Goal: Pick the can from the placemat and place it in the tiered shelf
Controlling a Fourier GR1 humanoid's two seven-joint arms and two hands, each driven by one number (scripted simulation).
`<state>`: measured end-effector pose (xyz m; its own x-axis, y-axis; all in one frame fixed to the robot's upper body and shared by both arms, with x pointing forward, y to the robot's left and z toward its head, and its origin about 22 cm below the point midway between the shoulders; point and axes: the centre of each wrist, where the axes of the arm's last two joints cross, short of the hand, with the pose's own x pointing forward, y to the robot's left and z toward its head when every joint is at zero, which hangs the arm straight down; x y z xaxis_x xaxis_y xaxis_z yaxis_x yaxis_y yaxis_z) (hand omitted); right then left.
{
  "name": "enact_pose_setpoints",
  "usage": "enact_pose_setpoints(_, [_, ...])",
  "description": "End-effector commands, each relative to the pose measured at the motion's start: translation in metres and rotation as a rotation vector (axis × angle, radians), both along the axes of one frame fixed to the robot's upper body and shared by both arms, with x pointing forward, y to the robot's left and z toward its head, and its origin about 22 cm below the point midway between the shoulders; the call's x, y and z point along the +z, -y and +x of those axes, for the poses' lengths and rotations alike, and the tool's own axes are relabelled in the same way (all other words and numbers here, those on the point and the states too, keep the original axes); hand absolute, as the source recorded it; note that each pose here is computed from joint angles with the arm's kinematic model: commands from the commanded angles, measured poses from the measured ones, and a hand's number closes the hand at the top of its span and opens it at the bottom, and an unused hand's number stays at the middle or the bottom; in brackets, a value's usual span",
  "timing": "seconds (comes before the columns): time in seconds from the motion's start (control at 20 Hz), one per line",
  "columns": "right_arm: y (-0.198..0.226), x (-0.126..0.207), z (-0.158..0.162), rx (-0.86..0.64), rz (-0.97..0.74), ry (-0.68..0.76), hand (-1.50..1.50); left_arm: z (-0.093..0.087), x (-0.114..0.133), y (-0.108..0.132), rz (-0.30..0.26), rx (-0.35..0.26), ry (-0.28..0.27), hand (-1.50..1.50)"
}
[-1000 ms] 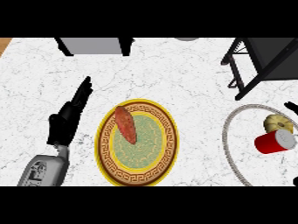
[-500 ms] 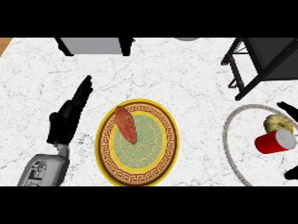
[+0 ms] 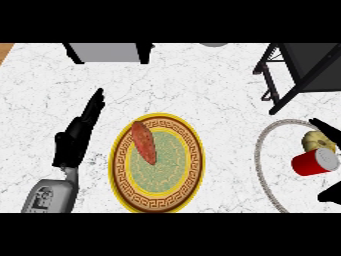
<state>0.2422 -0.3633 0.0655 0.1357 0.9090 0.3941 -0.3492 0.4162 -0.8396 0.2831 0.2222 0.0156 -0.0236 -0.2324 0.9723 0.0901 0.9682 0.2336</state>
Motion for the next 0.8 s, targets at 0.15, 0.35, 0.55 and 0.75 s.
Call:
enact_pose_setpoints(0.15, [0.022, -0.004, 0.004, 0.017, 0.007, -0.030, -1.50, 0.001, 0.017, 0.000, 0.019, -0.004, 0.007, 0.00])
enact_pose_setpoints(0.35, [-0.002, -0.024, 0.019, 0.033, -0.028, -0.051, 1.50, -0.006, -0.014, -0.010, 0.000, -0.014, -0.005, 0.00])
enact_pose_setpoints(0.55, [-0.017, -0.043, -0.010, 0.111, -0.091, -0.050, 1.50, 0.005, -0.003, -0.009, 0.009, 0.017, 0.000, 0.00])
enact_pose_setpoints(0.75, [-0.004, -0.032, -0.004, 0.116, -0.115, 0.007, 1.50, 0.001, 0.001, 0.025, 0.001, -0.015, -0.008, 0.00])
